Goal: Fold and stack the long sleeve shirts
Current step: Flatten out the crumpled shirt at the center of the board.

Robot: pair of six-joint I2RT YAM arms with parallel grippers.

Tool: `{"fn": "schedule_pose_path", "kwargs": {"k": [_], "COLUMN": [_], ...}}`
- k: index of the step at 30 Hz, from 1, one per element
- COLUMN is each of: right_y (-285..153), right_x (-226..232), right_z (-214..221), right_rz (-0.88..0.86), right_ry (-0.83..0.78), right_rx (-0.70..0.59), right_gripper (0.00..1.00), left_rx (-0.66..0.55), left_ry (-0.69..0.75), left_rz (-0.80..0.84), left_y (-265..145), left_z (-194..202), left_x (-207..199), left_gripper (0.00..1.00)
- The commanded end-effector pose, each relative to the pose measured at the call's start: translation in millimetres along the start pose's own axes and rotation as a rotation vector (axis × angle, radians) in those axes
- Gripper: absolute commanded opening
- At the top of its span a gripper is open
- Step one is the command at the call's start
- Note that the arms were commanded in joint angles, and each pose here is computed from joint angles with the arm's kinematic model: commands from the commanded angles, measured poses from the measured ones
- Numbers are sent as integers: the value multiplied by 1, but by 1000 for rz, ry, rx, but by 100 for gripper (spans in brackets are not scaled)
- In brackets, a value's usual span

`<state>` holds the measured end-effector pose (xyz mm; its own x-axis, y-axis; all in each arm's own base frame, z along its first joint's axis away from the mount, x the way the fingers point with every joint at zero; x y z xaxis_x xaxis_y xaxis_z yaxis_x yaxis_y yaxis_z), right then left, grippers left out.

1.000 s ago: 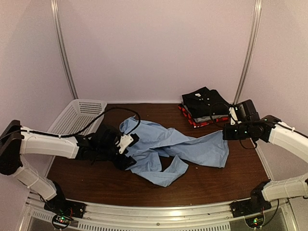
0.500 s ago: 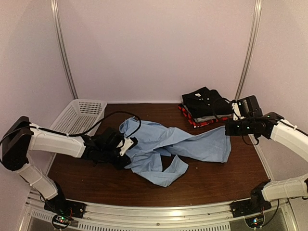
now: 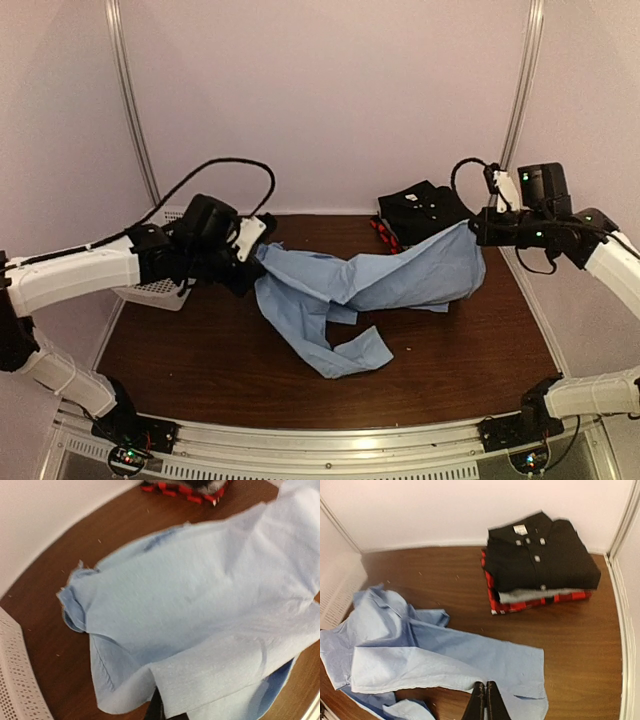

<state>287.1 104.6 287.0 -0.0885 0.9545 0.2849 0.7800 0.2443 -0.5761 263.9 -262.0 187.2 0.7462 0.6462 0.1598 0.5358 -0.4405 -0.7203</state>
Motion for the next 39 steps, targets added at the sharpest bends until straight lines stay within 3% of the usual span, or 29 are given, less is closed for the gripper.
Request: {"fn": "schedule_pose_path", "kwargs": {"k": [1,4,10,14,18,25,33,36,39], "right_y": [-76,-116,-186,-231,-271,-350,-385,-375,-336], "right_x": [33,43,61,67,79,95,105,100,87], "right_z": [-68,-98,-133,-138,-133,-121,-113,-119,-125], "right_rz": [-164,-195,-297,-357,-480,-732,-903,-842,-687], "right_ry": [-60,-78,-112,-141,-168,-162,-128,-82,-17], "right_rx": [-225,-319,-476,-534,-535,-604,-596,-599,-562], "right_gripper": [0,0,0,0,0,0,0,0,0], "left_rx": [-277,-383,-513,-587,-704,-1015,-1148,-1138,-1044], "left_ry": [-25,-16,-28,-67,-95,-41,49,2,-85], "left_rz": [-123,-195,-251,-246,-119,78,226,162,46], "left_y": [-113,-172,-244,-289,-337,-434,-484,-479,-444], "left_z": [-81,-116,-161,-162,-155,-136,-136,-142,-156], "left_x": [44,61,77,78,62,32,12,22,42], "left_gripper": [0,0,0,0,0,0,0,0,0]}}
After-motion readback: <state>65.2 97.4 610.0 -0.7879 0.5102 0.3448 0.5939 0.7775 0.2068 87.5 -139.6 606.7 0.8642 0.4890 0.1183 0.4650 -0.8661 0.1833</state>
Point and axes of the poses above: each gripper's point midway between its finger pads, its own y axis out along the fingers, its own x axis along the line the jaws close on, z = x × y, the point moved 4 cm from there along -y, back along the fingers, and after that the axes turned 8 degrees about y, right-handed, at the moved point
